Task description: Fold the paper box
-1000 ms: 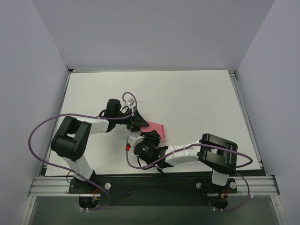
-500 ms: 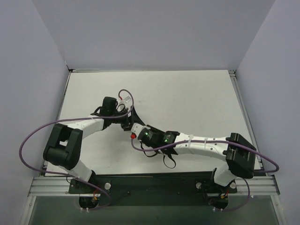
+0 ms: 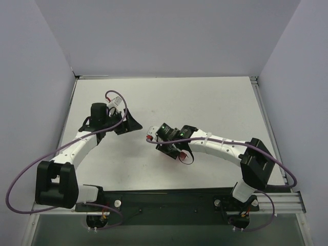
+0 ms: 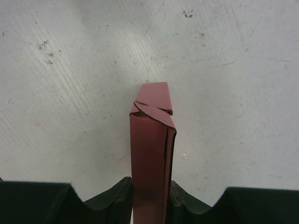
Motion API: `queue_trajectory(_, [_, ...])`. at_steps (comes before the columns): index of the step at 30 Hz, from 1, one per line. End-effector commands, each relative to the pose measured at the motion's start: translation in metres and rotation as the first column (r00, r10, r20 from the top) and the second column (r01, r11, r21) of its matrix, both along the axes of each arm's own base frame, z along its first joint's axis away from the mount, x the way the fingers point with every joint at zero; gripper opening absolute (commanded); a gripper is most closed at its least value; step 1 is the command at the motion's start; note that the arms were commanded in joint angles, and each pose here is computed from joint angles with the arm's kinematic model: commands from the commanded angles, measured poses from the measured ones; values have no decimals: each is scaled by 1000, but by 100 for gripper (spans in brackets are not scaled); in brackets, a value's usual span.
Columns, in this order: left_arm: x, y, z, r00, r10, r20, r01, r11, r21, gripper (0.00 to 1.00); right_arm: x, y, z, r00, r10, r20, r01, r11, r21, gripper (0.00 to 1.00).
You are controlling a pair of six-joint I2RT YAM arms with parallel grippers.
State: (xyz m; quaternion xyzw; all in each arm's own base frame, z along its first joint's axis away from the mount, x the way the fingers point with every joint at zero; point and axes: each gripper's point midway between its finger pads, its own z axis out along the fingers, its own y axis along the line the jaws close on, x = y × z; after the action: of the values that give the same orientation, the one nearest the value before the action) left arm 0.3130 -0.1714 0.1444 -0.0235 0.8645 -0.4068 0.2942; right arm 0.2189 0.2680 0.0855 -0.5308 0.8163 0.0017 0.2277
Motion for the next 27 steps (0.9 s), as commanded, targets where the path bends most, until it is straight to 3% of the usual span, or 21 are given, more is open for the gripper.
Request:
queue_trajectory(1, [-3,2,26,986,-37,161,23,996,88,82,-9,8,-5,989,60,-138,-54,998,46,15])
queue_trajectory(5, [-22,-6,30,962,-93,257,36,975,217,81,-4,11,-10,986,52,-158,-41,997,72,17])
queue_trajectory(7, [-27,-4,35,956,-66,287,-8,969,247,81,-4,12,-10,987,51,-151,-39,996,83,23])
queue_trajectory(13, [-32,-10,50,938,24,345,-82,985,152,79,1,12,-8,993,35,-116,-23,995,97,47])
queue_trajectory(15, [-35,-13,44,941,19,339,-71,987,142,79,3,11,-7,994,22,-106,-12,995,95,58])
queue_trajectory(18, [-38,-23,39,940,-5,340,-42,991,129,79,4,10,-6,996,12,-93,-2,995,104,66])
queue_trajectory(27, [-38,-42,40,914,-35,404,-12,993,114,79,4,4,-2,998,-17,-57,24,992,121,68])
